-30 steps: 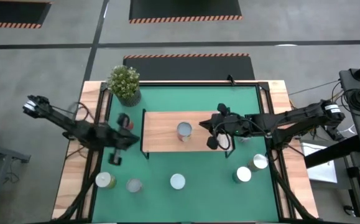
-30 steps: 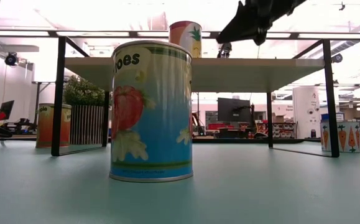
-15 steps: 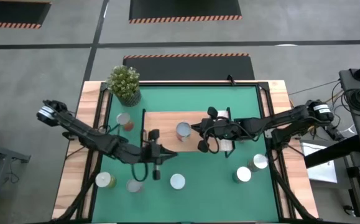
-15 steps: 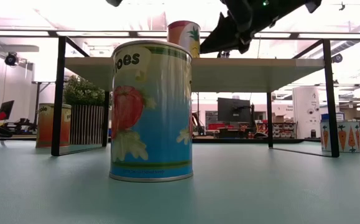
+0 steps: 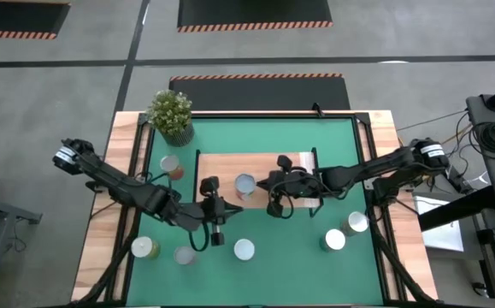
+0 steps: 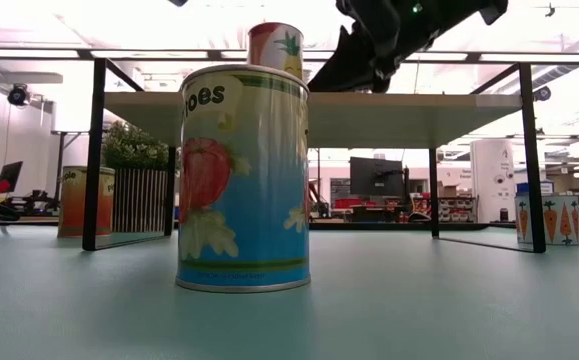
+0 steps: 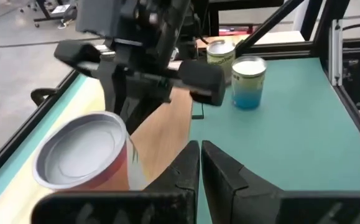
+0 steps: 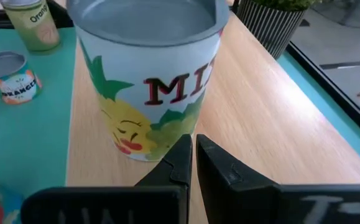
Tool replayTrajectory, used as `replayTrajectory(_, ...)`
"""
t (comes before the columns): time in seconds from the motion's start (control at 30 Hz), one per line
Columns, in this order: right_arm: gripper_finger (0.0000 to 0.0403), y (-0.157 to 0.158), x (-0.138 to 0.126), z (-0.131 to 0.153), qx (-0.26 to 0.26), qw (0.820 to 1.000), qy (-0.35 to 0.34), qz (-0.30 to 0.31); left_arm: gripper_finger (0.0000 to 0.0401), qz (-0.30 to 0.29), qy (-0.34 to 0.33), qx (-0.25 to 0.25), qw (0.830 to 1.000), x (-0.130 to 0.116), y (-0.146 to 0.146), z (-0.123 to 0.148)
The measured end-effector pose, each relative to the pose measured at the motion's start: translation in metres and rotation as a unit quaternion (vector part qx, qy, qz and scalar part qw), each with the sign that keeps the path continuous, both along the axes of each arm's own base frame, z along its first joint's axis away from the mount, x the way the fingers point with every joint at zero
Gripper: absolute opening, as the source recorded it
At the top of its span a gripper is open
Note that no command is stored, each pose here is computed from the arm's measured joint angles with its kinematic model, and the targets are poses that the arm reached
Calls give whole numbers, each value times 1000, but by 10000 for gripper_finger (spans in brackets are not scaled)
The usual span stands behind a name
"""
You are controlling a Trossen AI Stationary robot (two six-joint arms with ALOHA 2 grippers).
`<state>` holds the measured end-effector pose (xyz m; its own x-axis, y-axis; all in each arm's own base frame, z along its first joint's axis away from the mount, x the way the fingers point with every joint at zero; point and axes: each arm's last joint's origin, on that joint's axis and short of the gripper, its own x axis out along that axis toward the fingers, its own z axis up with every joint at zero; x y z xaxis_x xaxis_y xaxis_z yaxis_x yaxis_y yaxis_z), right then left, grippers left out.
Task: Pick and place cans onto a shelf
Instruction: Put the canned of mixed fruits on the shelf
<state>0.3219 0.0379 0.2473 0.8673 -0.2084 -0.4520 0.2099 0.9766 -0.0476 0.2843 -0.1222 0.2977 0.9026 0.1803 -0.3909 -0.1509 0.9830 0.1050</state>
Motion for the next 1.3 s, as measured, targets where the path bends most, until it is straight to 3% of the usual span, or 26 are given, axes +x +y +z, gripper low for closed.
replayTrajectory(0.17, 13, 3, -9, 6, 14, 1000, 8, -5, 0, -5, -6, 6, 1000, 1, -1, 5)
replayTrajectory(0.33, 13, 10, -21, 17, -16, 1000, 3, -25, 0, -5, -28, 5, 1000, 4, 0, 24)
replayTrajectory(0.7, 13, 14, -49, 27, -55, 998, -38, 8, 0, 28, -16, -40, 999, 2, 8, 57)
replayTrajectory(1.0, 13, 8, -80, 31, -82, 989, -116, 49, 0, 58, -21, -93, 994, 5, 15, 58)
replayTrajectory(1.3, 13, 4, -104, 33, -74, 985, -139, 69, 0, 75, 16, -126, 989, 11, 39, 50)
